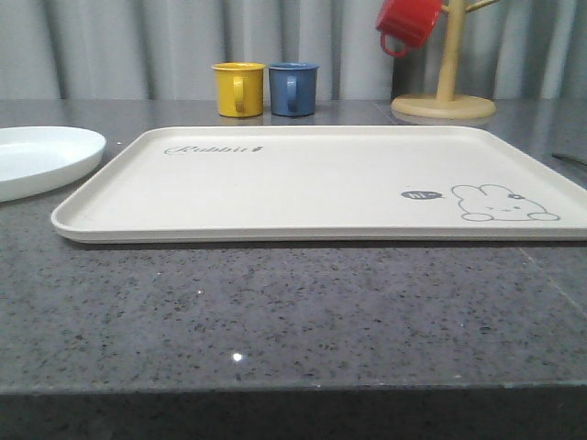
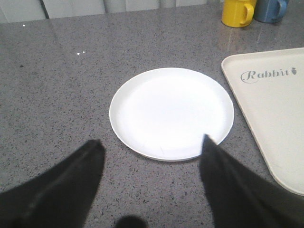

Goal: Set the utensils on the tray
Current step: 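Move the left gripper down toward the rim of the white plate, then grasp the white plate's rim with the left gripper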

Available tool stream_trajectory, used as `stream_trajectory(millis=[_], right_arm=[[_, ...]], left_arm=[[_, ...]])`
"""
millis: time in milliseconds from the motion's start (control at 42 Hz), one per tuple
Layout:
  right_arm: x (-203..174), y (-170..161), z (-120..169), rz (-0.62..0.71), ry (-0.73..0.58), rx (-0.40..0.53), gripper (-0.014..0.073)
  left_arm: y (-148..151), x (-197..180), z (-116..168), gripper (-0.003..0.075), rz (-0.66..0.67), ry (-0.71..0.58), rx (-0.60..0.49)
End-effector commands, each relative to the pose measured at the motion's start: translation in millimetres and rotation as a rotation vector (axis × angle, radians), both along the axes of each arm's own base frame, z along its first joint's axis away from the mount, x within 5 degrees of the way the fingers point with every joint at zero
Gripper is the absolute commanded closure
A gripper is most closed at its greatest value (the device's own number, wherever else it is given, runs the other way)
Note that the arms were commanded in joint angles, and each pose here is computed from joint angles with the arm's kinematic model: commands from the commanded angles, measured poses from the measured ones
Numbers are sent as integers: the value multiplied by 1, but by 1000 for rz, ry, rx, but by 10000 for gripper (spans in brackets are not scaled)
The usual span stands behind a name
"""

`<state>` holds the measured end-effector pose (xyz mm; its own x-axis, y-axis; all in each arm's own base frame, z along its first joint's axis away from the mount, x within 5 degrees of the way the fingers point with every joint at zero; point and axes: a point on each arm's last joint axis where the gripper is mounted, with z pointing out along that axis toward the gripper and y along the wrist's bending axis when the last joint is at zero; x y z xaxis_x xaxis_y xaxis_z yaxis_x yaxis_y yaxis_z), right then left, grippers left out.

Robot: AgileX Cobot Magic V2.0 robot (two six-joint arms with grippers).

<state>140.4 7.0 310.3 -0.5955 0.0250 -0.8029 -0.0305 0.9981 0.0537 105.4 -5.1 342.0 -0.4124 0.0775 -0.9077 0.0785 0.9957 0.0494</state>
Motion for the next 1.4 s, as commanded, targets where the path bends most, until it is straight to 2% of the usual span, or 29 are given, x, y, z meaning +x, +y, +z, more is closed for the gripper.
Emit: stream_trajectory(millis=[0, 48, 119, 333, 571, 737, 952, 1285, 1380], right_arm=[[5, -2, 14, -2, -84, -26, 108], [5, -2, 14, -2, -85, -26, 76], [5, -2, 14, -2, -84, -26, 74], [5, -2, 14, -2, -85, -26, 74], [5, -2, 14, -2, -85, -26, 74], [5, -2, 14, -2, -85, -26, 74], [5, -2, 14, -2, -85, -26, 74], [5, -2, 14, -2, -85, -26, 74], [5, -2, 14, -2, -85, -26, 74]], left_arm=[[0, 7, 14, 159, 8, -69, -23], [0, 10, 11, 167, 6, -47, -16], [0, 15, 9, 168, 5, 3, -11], [-1, 42, -1, 168, -7, 320, 2], [3, 88, -14, 168, 12, 504, 32], [30, 122, -19, 168, 119, 486, -57], [55, 160, -29, 168, 75, 466, -263], [64, 205, -51, 169, 75, 497, -288], [63, 214, -57, 193, 70, 506, -287]])
